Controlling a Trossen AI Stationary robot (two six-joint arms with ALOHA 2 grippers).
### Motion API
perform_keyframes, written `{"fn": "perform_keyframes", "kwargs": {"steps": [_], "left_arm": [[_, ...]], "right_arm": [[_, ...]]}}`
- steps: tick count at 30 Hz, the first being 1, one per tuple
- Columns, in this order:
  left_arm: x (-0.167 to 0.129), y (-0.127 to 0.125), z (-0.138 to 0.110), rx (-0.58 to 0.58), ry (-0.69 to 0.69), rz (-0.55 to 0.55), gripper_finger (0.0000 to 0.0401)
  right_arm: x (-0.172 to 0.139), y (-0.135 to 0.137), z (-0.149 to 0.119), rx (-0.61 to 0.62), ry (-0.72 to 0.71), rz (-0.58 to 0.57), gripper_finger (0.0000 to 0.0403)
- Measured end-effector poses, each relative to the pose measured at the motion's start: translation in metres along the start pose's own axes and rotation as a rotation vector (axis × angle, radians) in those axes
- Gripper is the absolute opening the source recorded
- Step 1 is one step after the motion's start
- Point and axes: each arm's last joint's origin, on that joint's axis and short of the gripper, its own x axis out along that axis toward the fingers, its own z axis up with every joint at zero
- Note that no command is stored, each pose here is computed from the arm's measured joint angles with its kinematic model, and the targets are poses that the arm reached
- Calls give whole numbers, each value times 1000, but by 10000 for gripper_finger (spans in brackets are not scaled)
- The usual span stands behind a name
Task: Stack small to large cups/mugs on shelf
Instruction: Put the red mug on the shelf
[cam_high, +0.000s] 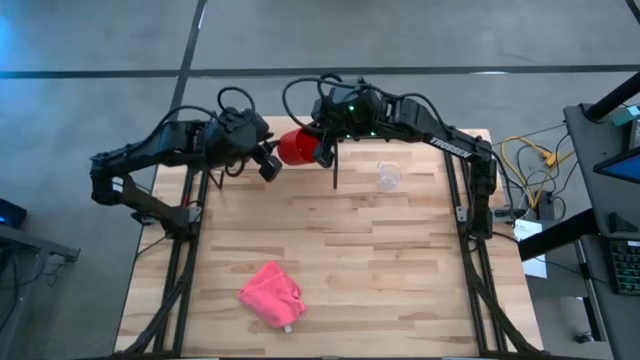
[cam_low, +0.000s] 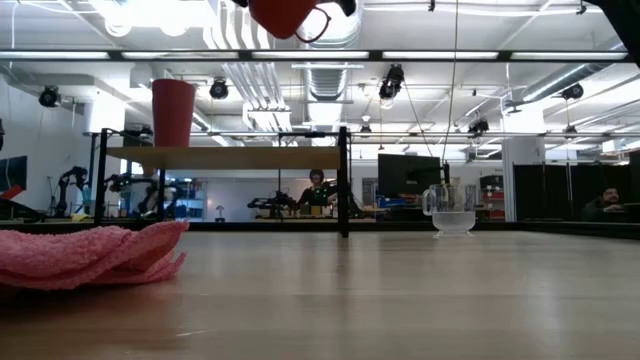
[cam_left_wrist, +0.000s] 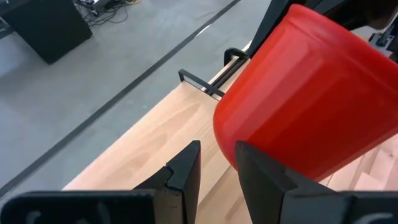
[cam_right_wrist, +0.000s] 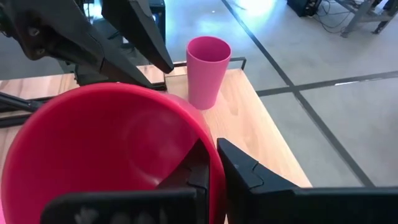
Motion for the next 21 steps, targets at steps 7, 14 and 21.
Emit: {"fn": "perform_keyframes", "kwargs": {"steps": [7,14,21], "left_arm": [[2,-2,-3,7,21,-22,91],[-25,15,3,-32,-39,-49,91],[-66,42,3,-103,-155,-60,91]], "right_arm": [[0,0,0,-1,-5,7,14],[9,-4,-2,3,-4,12,13],[48,-17,-13,32,11,44,13]]}}
